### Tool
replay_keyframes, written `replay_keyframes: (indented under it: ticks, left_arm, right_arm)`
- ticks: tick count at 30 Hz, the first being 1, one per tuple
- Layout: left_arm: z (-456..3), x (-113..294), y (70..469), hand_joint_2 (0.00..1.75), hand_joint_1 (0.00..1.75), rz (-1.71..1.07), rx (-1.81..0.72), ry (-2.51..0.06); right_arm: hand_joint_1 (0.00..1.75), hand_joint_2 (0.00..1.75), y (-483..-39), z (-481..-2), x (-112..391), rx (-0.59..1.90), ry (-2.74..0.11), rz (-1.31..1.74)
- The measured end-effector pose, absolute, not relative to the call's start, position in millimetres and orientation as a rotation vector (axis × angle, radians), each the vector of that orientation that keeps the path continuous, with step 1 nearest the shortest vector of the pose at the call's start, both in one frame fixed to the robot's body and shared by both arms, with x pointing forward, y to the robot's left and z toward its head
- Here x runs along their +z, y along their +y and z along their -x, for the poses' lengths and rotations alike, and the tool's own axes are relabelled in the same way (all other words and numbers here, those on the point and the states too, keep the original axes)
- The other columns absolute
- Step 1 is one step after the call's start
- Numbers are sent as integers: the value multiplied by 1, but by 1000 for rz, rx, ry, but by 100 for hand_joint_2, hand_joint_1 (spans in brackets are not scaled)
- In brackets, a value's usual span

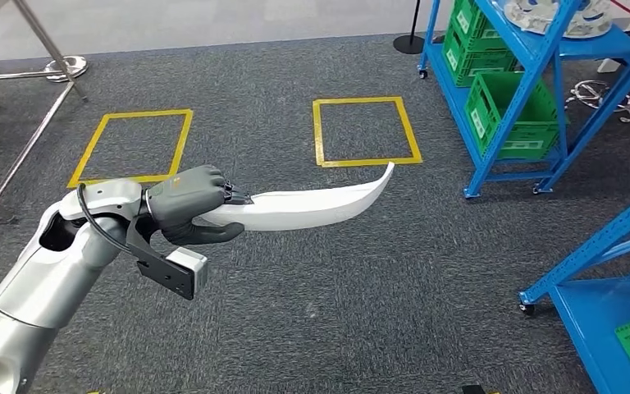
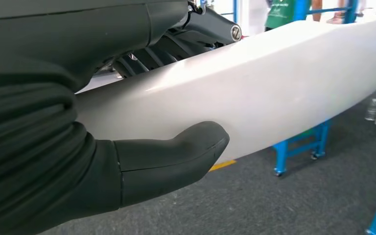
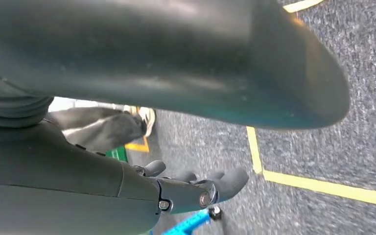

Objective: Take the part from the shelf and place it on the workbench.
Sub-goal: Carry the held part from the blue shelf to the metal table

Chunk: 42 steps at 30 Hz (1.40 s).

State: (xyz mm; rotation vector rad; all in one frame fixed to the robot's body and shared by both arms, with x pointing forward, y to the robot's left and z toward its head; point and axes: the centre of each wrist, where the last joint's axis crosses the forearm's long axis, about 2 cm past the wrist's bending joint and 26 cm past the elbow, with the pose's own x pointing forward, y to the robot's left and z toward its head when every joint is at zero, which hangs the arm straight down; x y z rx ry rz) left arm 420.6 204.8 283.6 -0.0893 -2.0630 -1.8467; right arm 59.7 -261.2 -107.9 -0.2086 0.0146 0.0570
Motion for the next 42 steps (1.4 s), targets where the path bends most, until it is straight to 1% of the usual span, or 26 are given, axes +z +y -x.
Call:
replay_keyframes:
  ticks: [14,19,34,42]
  left_arm:
    - [-423,286,205,175,175,76,-1838,-2071]
    - [-421,278,204,175,175,88,-1836,-2055]
    - [-424,278,206,175,175,94,-1835,-2047]
    - [-427,288,200,175,175,91,-1828,-2077]
  right_arm:
    - [0,0,-261,-63,-107,56,12,209]
    - [0,0,-264,-60,-108,55,23,213]
    - [0,0,-264,-58,-108,27,27,214]
    - [0,0,-262,-59,-108,10,28,218]
